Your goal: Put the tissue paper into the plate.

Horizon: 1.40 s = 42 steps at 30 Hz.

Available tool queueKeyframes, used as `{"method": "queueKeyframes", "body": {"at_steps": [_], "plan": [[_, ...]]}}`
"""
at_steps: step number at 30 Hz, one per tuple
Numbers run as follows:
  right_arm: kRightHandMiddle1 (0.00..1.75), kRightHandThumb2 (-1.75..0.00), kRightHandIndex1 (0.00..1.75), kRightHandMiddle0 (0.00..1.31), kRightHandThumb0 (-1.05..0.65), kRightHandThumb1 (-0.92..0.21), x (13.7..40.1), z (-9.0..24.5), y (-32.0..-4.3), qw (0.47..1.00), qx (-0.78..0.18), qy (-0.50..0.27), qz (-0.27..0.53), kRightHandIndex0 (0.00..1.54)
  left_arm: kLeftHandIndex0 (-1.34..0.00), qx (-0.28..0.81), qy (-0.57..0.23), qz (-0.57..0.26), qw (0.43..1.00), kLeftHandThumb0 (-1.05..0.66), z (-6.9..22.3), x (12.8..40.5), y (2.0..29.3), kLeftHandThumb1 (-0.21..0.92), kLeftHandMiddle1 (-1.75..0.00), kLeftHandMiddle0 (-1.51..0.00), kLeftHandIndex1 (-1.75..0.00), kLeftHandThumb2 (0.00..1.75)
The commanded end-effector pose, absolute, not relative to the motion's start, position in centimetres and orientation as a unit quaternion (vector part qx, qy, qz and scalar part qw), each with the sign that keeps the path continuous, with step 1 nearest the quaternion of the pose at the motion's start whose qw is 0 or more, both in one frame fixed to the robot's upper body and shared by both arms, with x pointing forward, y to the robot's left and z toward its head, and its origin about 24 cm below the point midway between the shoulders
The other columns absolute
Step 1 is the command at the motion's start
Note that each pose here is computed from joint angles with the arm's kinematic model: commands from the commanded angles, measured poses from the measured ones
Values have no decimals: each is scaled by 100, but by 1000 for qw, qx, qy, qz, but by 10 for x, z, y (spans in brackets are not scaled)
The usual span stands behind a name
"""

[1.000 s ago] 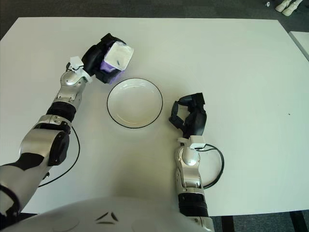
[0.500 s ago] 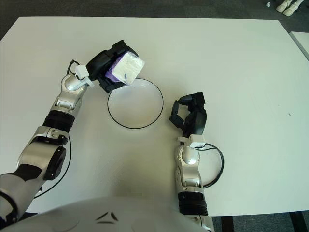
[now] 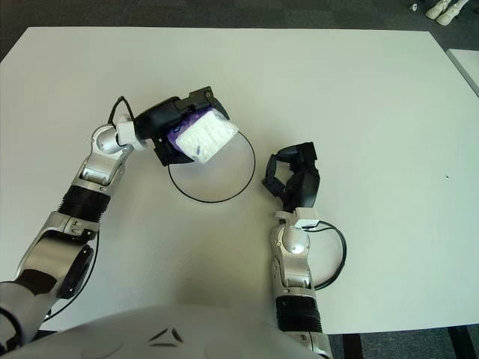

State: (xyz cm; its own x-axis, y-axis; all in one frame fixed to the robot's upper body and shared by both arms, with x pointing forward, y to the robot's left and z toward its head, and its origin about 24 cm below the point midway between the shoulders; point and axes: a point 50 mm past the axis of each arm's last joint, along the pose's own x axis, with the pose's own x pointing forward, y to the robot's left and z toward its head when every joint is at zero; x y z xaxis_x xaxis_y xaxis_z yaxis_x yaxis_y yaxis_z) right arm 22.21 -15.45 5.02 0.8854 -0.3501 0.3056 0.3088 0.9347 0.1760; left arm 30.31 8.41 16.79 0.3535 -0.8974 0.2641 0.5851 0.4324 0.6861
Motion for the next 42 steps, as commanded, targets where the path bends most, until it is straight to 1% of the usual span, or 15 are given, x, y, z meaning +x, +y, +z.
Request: {"method": "queueKeyframes", "body": {"at_steps": [1, 12, 19, 25, 34, 35, 36, 37, 38, 40, 41, 42], "plan": [[175, -99, 164, 41, -41, -58, 213, 22, -153, 975, 76, -98, -187, 64, -70, 259, -334, -484, 766, -51, 169, 296, 86, 20, -175, -126, -175, 146], [175, -99, 164, 41, -41, -58, 212, 22, -152, 974, 72, -98, -189, 65, -68, 296, -346, -525, 720, -50, 163, 288, 82, 23, -175, -125, -175, 143], [175, -99, 164, 41, -41, -58, 211, 22, -152, 975, 69, -98, -188, 64, -68, 352, -342, -547, 679, -50, 156, 284, 79, 23, -175, -124, -175, 142], [175, -98, 163, 41, -41, -59, 210, 22, -153, 975, 66, -98, -188, 64, -67, 405, -356, -541, 646, -50, 145, 280, 77, 23, -175, -123, -175, 142], [175, -98, 163, 40, -41, -59, 209, 21, -154, 976, 58, -97, -186, 64, -61, 474, -401, -487, 614, -47, 129, 277, 67, 31, -175, -120, -175, 132], [175, -97, 163, 40, -41, -60, 209, 21, -154, 976, 57, -96, -186, 64, -59, 481, -403, -482, 611, -31, 126, 277, 66, 28, -175, -102, -166, 133], [175, -97, 162, 40, -41, -60, 209, 21, -155, 976, 56, -96, -185, 64, -59, 489, -407, -475, 607, -25, 123, 277, 65, 28, -175, -95, -163, 133], [175, -97, 162, 40, -40, -60, 209, 20, -155, 976, 56, -95, -185, 64, -57, 494, -411, -470, 605, -16, 122, 277, 64, 29, -175, -84, -157, 130], [175, -97, 162, 40, -40, -60, 209, 20, -155, 976, 56, -95, -186, 63, -56, 499, -414, -464, 604, -11, 121, 277, 64, 32, -175, -75, -152, 125], [175, -96, 162, 39, -40, -60, 209, 19, -156, 976, 56, -94, -186, 63, -53, 509, -417, -451, 603, -6, 117, 279, 62, 37, -175, -65, -147, 118], [175, -96, 162, 39, -40, -60, 209, 19, -156, 976, 57, -94, -186, 63, -49, 514, -418, -446, 602, -4, 114, 280, 61, 47, -175, -56, -145, 104], [175, -96, 162, 39, -40, -61, 209, 19, -156, 976, 57, -93, -186, 63, -48, 520, -419, -438, 602, -3, 111, 281, 61, 51, -175, -52, -144, 99]]}}
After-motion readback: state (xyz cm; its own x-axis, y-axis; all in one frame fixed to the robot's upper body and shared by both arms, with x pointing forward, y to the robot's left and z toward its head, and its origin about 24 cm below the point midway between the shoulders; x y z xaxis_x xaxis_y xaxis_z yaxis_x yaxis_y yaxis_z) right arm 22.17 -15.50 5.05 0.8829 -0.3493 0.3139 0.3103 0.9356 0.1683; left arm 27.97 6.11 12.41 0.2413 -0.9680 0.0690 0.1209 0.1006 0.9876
